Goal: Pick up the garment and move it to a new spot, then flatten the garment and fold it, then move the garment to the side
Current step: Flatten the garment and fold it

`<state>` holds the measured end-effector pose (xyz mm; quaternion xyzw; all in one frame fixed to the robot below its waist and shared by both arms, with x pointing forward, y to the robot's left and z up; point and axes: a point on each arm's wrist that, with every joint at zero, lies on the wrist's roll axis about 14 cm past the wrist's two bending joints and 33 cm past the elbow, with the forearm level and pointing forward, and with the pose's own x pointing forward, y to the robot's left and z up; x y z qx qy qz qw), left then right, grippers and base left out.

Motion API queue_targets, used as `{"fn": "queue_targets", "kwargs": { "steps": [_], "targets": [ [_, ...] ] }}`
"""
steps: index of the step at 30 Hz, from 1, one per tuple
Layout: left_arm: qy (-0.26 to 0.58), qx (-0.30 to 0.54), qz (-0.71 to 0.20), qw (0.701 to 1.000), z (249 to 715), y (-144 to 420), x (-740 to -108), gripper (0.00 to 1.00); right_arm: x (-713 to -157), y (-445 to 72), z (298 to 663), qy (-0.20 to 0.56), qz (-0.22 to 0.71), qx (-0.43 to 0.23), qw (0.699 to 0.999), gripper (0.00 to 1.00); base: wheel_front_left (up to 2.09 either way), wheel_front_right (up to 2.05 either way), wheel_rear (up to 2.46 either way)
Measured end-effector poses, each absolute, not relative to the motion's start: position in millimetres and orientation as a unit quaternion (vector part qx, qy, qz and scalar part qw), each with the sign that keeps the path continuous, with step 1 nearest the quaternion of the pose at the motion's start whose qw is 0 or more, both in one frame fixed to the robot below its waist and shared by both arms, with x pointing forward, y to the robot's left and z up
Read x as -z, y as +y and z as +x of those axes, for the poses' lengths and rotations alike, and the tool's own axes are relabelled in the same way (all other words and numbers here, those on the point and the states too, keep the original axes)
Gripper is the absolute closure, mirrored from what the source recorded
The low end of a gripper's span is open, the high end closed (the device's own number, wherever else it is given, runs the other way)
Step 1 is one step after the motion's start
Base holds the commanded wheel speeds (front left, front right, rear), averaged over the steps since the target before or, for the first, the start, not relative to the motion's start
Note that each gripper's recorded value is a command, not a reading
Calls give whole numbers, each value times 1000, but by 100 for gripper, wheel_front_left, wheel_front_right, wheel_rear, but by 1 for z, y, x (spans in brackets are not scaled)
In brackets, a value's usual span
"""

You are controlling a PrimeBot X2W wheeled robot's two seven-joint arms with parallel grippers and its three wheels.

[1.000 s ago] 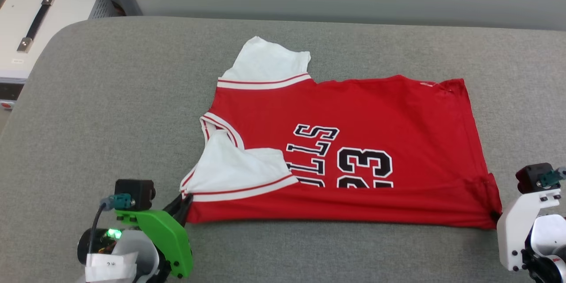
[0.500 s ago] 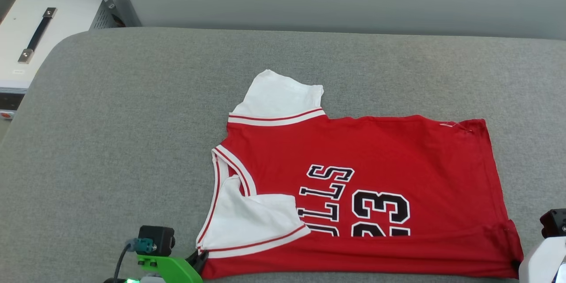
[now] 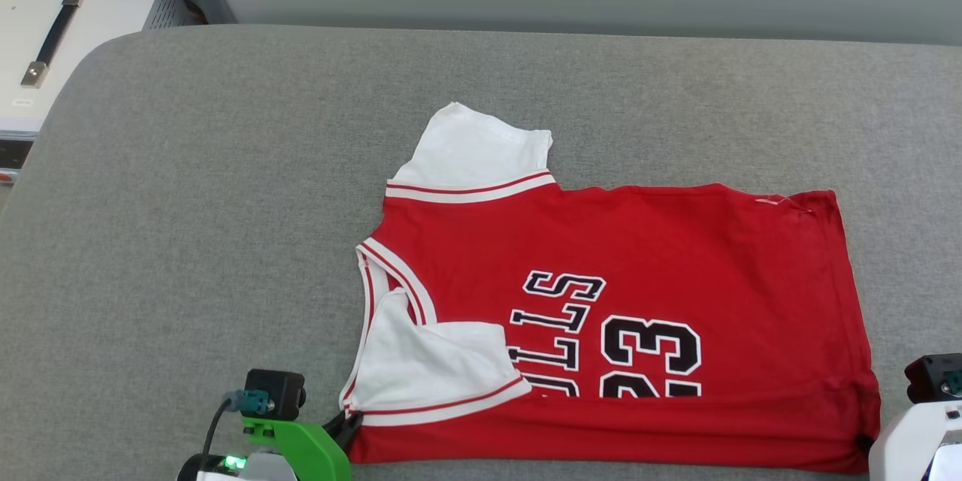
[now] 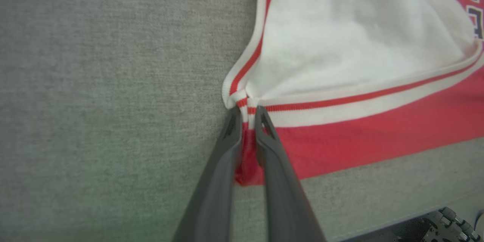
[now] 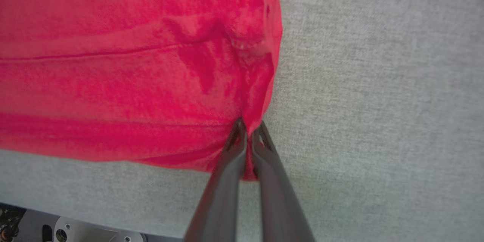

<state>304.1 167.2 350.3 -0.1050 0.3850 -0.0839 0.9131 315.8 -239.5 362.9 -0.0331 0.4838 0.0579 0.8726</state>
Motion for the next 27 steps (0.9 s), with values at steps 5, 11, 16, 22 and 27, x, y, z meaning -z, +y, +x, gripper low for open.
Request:
{"fn": "queue_targets", "kwargs": {
  "steps": [5, 11, 16, 22, 27],
  "targets": [
    [374, 85, -103, 918, 306, 168, -354, 0, -367, -238, 319, 468, -34, -60, 881, 0, 0, 0, 0],
    [334, 91, -98, 933, 313, 166, -372, 0, -390, -230, 331, 411, -24, -69, 909, 0, 0, 0, 0],
    [258, 107, -87, 956, 330, 164, -407, 0, -431, -224, 351, 309, -20, -76, 948, 0, 0, 0, 0],
    [126, 113, -83, 982, 350, 162, -458, 0, -485, -215, 369, 157, 4, -77, 985, 0, 0, 0, 0],
    [51, 111, -76, 990, 366, 158, -492, 0, -514, -208, 371, 59, 26, -74, 995, 0, 0, 0, 0]
  ]
}}
